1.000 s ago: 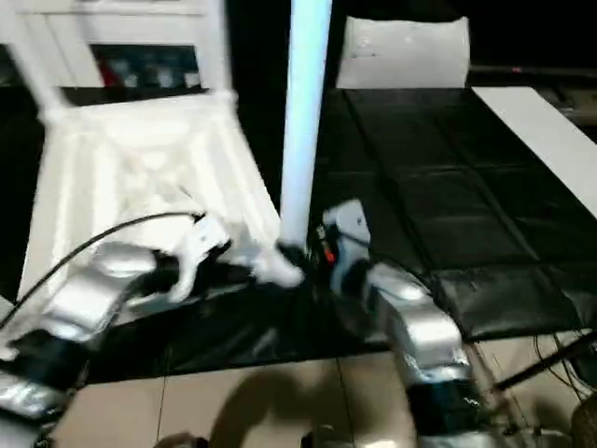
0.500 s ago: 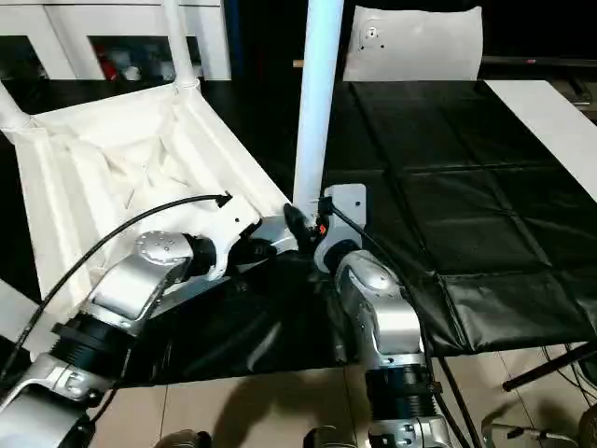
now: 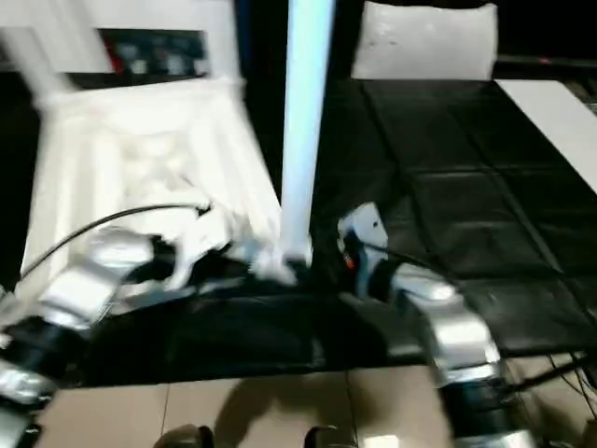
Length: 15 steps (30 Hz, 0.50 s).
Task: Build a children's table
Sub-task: Rotate leg to tighten
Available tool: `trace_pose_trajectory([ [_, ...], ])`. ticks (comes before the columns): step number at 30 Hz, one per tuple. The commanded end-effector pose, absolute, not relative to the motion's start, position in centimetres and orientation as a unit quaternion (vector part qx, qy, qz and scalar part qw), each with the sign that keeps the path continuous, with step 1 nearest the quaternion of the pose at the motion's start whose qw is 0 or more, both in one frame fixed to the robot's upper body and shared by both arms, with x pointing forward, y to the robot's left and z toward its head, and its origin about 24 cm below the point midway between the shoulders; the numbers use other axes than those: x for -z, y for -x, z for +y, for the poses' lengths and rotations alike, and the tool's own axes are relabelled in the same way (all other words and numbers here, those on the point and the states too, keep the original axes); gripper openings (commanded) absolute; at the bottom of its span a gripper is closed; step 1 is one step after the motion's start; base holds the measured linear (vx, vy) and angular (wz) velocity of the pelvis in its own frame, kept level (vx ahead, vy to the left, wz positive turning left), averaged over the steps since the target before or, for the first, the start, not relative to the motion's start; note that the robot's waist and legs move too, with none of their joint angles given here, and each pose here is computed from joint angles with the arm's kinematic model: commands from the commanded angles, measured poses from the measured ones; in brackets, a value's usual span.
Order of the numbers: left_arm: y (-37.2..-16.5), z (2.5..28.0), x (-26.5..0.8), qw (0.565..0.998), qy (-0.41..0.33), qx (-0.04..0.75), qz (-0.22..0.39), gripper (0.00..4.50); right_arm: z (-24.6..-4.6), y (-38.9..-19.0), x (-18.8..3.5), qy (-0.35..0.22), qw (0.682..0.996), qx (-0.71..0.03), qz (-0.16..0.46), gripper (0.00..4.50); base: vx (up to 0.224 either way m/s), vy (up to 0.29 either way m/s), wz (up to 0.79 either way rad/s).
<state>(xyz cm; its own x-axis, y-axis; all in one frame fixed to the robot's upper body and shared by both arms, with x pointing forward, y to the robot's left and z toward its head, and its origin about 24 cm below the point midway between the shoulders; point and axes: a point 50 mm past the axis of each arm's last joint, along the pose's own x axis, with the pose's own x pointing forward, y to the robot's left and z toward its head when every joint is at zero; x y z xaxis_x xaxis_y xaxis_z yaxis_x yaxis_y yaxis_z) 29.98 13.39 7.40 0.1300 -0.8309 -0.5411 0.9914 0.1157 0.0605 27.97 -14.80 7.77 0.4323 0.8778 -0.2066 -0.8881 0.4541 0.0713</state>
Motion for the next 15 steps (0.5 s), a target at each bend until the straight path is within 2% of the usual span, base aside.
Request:
trace_pose_trajectory([
  [1,-29.1,12.1,-7.3,0.670,-0.211,0.687,0.184,0.00,-14.8,-27.8,-8.0,0.021,0.820,-0.562,0.103,4.04,0.000,0.000,0.00],
  [2,-28.9,12.3,-7.4,0.657,-0.216,0.698,0.188,0.00,-14.9,-27.7,-8.1,0.022,0.802,-0.587,0.107,3.87,0.000,0.000,0.00],
  [3,-28.9,12.3,-7.4,0.653,-0.218,0.700,0.189,0.00,-14.9,-27.6,-8.2,0.023,0.798,-0.593,0.108,3.78,0.000,0.000,0.00],
  [4,-28.7,12.7,-7.5,0.629,-0.228,0.717,0.195,0.00,-15.0,-27.5,-8.3,0.026,0.765,-0.633,0.116,3.70,0.000,0.000,0.00],
  [5,-28.7,12.7,-7.5,0.629,-0.228,0.717,0.195,0.00,-15.0,-27.5,-8.3,0.026,0.765,-0.633,0.116,3.67,0.000,0.000,0.00],
  [6,-28.5,13.0,-7.6,0.609,-0.237,0.730,0.199,0.00,-15.1,-27.5,-8.4,0.028,0.737,-0.663,0.125,3.67,0.000,0.000,0.00],
  [8,-28.5,13.2,-7.6,0.598,-0.244,0.736,0.200,0.00,-15.0,-27.7,-8.5,0.026,0.723,-0.678,0.131,3.32,0.000,0.000,0.00],
  [12,-28.5,13.4,-7.7,0.586,-0.255,0.742,0.202,0.00,-14.5,-27.9,-8.5,0.032,0.699,-0.701,0.135,3.07,0.000,0.000,0.00],
  [15,-28.5,13.4,-7.7,0.585,-0.256,0.743,0.202,0.00,-14.3,-28.0,-8.5,0.034,0.694,-0.707,0.135,2.84,0.000,0.000,0.00],
])
